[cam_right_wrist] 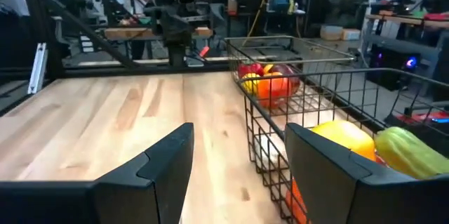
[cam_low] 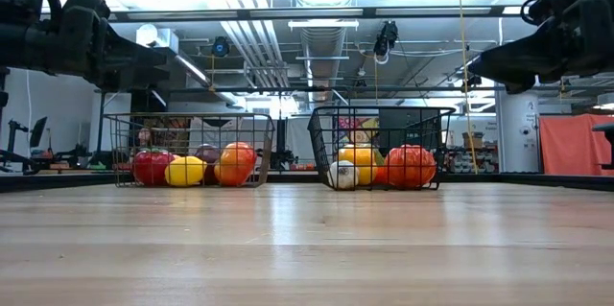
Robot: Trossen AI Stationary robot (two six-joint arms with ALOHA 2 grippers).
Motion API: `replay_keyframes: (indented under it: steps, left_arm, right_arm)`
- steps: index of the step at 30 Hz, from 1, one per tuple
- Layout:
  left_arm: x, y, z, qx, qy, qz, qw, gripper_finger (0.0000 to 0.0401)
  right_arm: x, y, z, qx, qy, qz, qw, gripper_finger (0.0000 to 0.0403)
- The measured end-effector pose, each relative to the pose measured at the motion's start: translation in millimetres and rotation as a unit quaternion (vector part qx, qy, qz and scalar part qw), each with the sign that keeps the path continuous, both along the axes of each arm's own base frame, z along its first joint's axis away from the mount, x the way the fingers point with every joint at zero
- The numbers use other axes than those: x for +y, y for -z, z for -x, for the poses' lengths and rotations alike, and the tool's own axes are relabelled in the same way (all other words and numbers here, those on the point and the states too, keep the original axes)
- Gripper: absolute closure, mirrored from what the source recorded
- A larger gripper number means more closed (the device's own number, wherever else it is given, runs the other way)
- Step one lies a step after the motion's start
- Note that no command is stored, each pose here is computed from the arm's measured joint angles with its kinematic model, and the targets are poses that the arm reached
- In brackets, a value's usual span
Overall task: Sort produce into baskets
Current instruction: Return to Home Position
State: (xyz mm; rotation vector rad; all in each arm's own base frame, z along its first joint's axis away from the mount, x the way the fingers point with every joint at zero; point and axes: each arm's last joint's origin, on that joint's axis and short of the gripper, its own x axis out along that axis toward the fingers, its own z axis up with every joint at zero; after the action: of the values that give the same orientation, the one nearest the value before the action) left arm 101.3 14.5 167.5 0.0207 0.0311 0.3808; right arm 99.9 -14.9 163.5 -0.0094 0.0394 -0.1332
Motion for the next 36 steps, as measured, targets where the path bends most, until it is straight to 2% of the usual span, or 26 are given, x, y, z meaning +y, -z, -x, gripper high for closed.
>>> replay_keyframes:
  steps: [5,13,36]
  left_arm:
    - [0,0,0,0.000,0.000,0.000,1.000,0.0010]
    - [0,0,0,0.000,0.000,0.000,1.000,0.0010]
    - [0,0,0,0.003,0.000,0.000,1.000,0.0010]
  right_arm:
    - [0,0,0,-0.003,0.000,-0.011,1.000,0.0188]
    - [1,-12,5,-0.062,-0.004,-0.049,0.997,0.0188]
    - [2,-12,3,-0.054,-0.012,-0.051,0.997,0.0188]
